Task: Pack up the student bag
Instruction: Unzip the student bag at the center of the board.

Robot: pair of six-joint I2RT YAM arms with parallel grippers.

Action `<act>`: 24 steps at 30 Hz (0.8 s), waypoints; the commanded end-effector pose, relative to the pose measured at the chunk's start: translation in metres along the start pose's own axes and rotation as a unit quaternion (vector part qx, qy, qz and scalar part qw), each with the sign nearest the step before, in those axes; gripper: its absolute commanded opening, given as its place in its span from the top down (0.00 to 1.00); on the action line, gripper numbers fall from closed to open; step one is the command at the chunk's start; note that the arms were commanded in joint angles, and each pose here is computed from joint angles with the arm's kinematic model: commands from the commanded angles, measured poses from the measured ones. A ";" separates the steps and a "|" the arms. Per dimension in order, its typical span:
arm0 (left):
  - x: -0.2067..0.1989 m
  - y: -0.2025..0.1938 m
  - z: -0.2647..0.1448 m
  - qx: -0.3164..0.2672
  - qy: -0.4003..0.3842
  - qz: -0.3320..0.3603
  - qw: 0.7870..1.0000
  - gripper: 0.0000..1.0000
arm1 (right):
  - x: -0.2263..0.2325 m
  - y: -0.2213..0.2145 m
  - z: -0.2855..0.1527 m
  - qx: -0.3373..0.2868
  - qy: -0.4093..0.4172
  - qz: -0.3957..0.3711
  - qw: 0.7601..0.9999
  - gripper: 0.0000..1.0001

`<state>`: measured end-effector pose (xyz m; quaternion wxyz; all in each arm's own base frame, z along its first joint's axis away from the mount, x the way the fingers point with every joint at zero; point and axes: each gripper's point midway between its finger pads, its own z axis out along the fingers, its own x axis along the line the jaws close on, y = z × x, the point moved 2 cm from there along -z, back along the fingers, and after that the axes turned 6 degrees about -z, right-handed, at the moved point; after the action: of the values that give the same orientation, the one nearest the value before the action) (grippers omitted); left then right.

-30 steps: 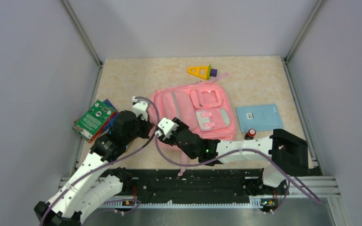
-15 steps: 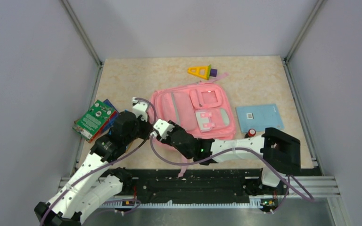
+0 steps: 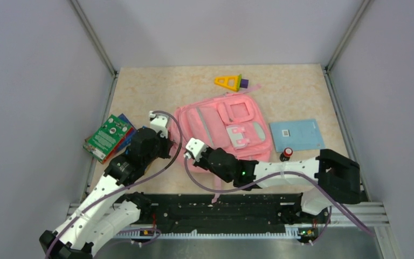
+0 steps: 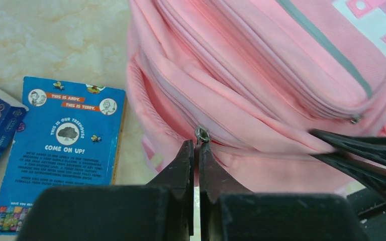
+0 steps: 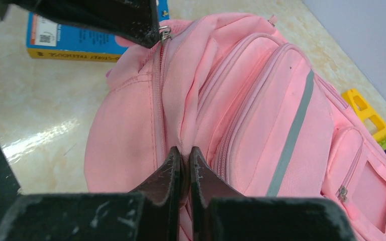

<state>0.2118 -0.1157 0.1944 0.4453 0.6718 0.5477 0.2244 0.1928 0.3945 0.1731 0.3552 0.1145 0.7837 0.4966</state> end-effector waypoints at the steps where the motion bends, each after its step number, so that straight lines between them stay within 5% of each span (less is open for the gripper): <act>1: 0.023 0.044 -0.008 -0.087 0.075 -0.035 0.993 1.00 | -0.007 0.034 -0.026 -0.081 0.046 0.026 0.995 1.00; 24: 0.070 0.060 -0.013 -0.099 0.153 -0.096 0.979 1.00 | 0.011 0.100 -0.153 -0.227 0.275 0.067 0.932 1.00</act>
<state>0.2368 -0.0680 0.2005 0.4147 0.5905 0.6396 0.2651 0.1068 0.3447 0.2427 0.1777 0.0069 0.7642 0.6200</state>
